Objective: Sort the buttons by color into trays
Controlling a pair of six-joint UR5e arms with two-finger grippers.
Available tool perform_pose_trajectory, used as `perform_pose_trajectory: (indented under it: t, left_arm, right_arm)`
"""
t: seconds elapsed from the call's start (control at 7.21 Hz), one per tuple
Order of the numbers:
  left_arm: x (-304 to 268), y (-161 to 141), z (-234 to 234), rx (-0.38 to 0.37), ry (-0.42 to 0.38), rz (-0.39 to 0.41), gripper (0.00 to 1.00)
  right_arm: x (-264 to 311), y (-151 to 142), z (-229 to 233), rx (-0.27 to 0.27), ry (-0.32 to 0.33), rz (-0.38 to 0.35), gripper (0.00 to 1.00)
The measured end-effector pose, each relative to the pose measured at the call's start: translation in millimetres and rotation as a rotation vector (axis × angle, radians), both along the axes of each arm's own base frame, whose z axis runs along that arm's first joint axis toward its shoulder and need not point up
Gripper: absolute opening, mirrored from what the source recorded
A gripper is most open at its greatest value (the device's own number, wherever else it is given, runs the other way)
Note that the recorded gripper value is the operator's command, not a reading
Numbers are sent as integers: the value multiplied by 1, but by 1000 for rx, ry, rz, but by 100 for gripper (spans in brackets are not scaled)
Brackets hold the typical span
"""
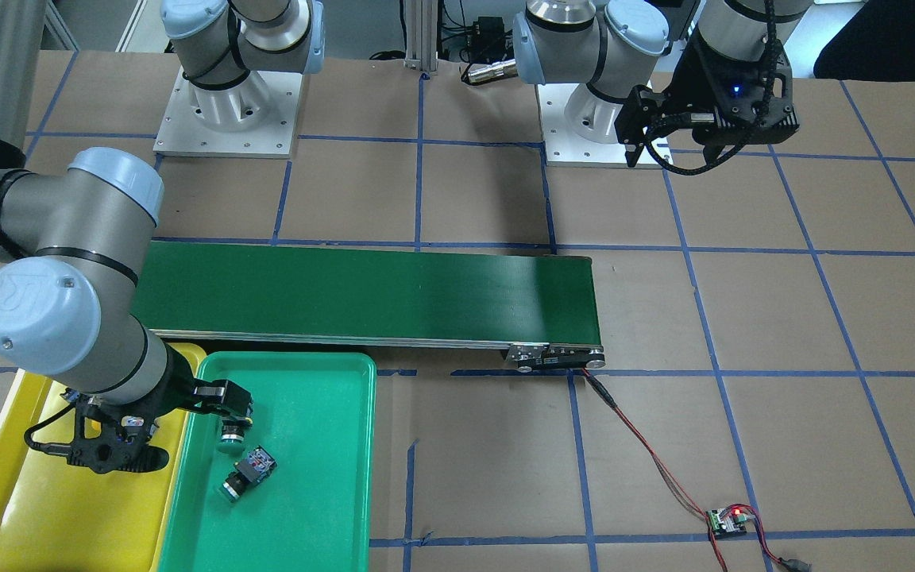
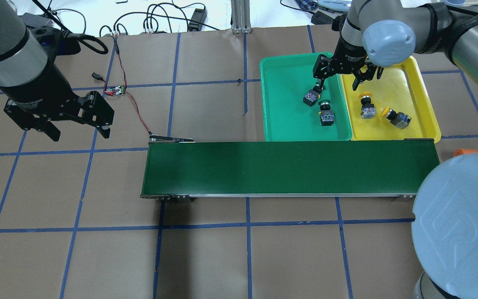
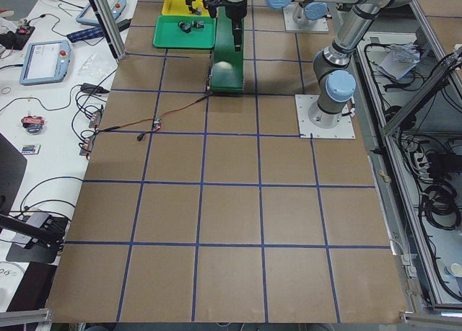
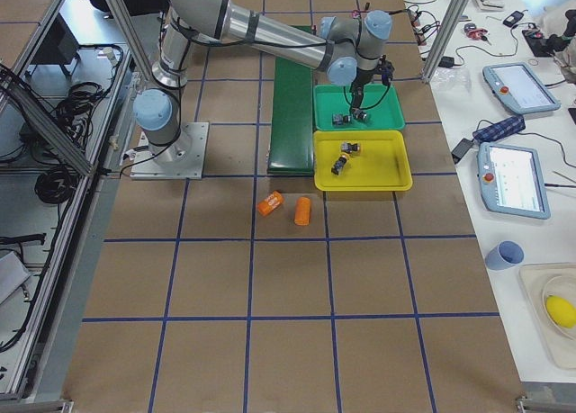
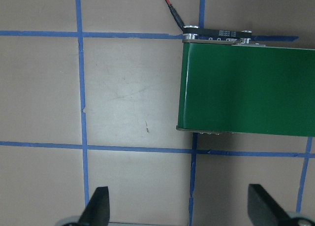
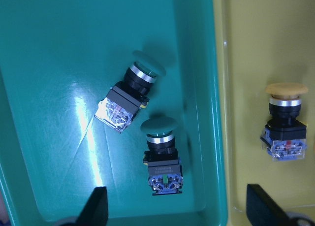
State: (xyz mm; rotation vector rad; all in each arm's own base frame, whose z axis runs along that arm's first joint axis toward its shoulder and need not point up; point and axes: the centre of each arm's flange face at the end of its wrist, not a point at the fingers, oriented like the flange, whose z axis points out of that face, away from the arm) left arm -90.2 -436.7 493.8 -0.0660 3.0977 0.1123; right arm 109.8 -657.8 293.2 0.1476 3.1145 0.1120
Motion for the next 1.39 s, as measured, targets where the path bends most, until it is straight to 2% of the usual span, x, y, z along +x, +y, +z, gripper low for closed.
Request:
perform_pose_trajectory:
  t: [0.14,0.42,0.55,0.69,0.97,1.25,1.39]
  left_arm:
    - [-1,0,2,-6,3,3,100]
    - [-1,2,4,-8,3,2,100]
    - [-1,2,3,-9,2,0,100]
    - [-1,2,4,-12,1,-1,100]
    - [-1,5,12,-22,-3,-2,100]
    - [-2,9,19,-31,1,-3,100]
    - [-3,9,20,-30,11,-2,100]
  right_arm:
    - [-1,17,0,25,-1,18,93]
    - [-9,53,2,32,-15,166,93]
    - [-17,66,10,22,-18,199,97]
    - [-22,77,28,2,-15,200,100]
    - [-19,113,102,-51,-8,158,100]
    - [-13,152,169,-45,-14,118,100]
    - [-9,159,200,-63,-13,95,100]
